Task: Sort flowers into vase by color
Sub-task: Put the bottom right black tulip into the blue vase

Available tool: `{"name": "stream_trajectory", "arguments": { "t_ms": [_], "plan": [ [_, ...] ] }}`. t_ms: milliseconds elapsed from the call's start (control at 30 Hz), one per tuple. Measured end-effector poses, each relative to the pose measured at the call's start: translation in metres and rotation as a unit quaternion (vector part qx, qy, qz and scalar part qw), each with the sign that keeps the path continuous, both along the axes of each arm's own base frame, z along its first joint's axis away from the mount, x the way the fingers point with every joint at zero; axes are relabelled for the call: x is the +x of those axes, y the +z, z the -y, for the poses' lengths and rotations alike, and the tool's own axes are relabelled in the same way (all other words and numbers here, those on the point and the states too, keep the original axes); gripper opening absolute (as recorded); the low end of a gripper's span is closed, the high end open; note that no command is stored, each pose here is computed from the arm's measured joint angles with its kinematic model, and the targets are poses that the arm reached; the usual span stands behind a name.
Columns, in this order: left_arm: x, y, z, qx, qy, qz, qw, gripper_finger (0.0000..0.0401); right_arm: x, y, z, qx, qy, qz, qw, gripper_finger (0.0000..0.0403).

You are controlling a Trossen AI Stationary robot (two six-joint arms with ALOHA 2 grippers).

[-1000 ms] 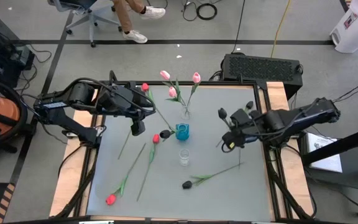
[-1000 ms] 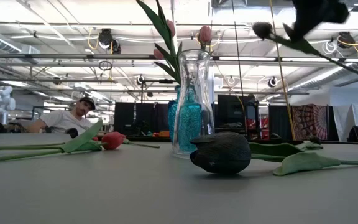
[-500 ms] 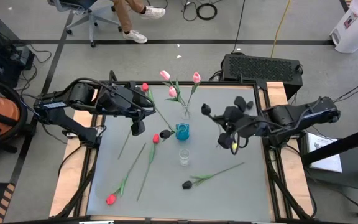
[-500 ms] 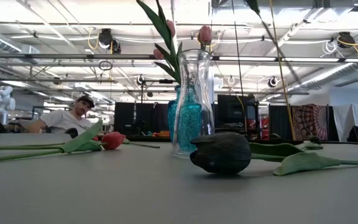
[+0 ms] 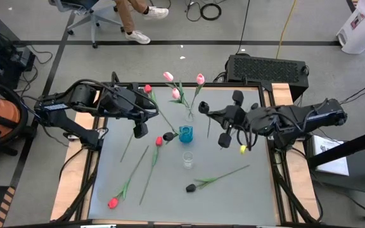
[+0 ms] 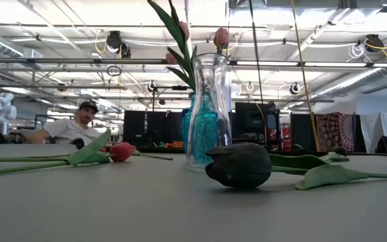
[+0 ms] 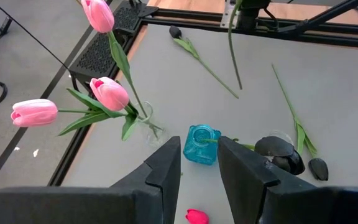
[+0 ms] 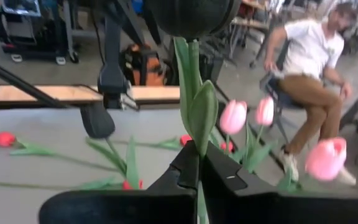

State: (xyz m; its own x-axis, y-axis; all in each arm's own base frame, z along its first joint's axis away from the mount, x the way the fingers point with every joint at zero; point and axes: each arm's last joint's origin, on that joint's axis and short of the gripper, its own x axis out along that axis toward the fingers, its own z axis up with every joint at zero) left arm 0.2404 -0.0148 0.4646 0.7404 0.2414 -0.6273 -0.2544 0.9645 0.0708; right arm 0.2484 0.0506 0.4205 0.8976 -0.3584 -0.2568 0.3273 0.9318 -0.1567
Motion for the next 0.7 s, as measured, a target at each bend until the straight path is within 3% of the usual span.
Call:
{"name": "stream_trajectory", "arguments": {
  "t_ms": [333,700],
  "plan": [
    [0.000,0.000,0.000,0.000,0.000,0.000,1.000,0.0114,0.010,0.007,0.000,-0.024,0.028,0.037,0.999,0.0000],
    [0.000,0.000,0.000,0.000,0.000,0.000,1.000,0.0114,0.052,-0.017,0.001,-0.048,0.053,0.011,0.997,0.0000]
  ]
}}
